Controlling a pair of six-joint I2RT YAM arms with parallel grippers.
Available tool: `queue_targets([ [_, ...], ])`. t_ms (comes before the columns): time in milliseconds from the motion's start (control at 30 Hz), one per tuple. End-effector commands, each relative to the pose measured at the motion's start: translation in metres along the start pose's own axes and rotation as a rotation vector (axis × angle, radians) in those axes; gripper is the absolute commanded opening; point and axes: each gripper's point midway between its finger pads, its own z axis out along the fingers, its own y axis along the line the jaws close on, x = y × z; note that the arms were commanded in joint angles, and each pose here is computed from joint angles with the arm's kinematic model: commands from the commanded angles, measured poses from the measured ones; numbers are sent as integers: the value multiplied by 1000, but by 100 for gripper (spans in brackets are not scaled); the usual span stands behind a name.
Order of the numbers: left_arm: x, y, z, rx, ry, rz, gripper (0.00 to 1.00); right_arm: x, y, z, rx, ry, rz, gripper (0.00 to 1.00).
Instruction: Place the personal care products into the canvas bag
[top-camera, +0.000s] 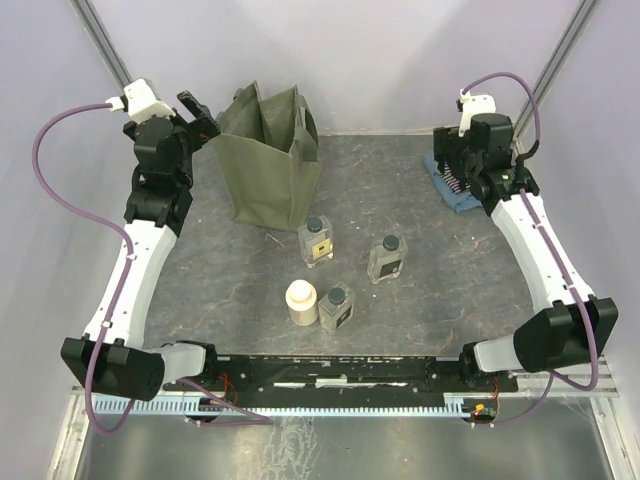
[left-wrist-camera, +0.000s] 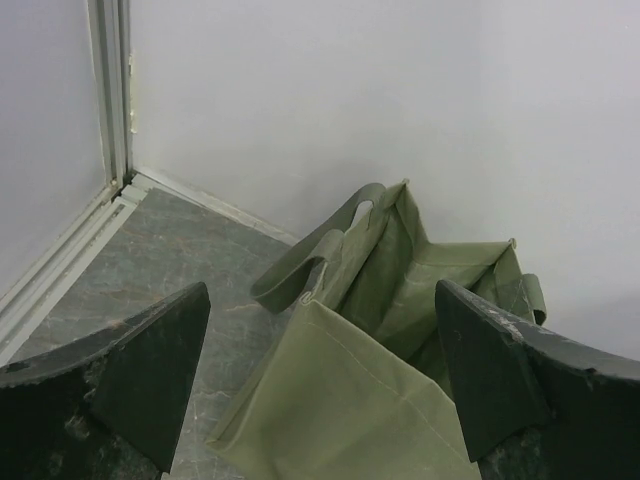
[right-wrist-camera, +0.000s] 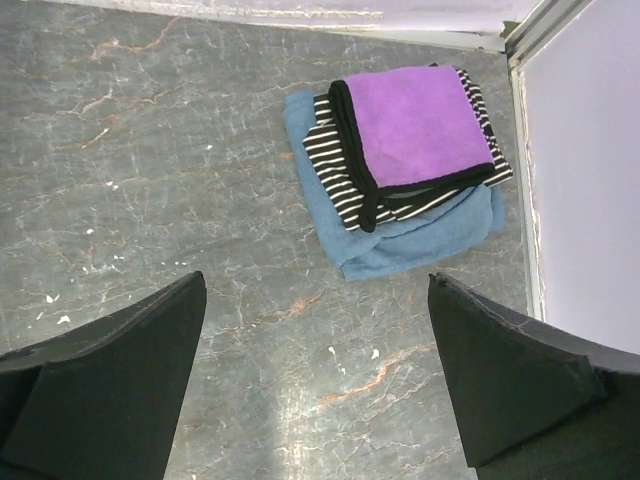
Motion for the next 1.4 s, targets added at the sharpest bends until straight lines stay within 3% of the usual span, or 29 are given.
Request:
queue_targets([
  [0,-11,-15,-1,82,-43,35,100,-37,5,-16,-11,-51,11,100],
  [200,-8,-46,10,286,-80,321,100,-58,40,-19,-108,7,65,100],
  [300,-10,-43,34,211,-62,344,100,-67,54,-20,-140,25,106,100],
  [400,1,-41,65,141,8,384,100,-65,48,-21,-58,78,165,100],
  [600,33,-27,107,15,107,423,100,-52,56,-20,-72,130,210,100],
  [1000,112,-18,131,5,370,480,100,-37,57,-32,-113,145,172,100],
  [1167,138,-10,130,1,453,503,95,-34,55,-37,-115,164,144,100],
  [1233,147,-10,126,22,494,509,86,-33,56,-39,-122,174,136,100],
  [1300,155,-13,121,56,535,503,62,-31,57,-39,-133,178,130,100],
  [1367,162,-16,114,84,576,492,34,-32,60,-41,-153,171,124,92],
])
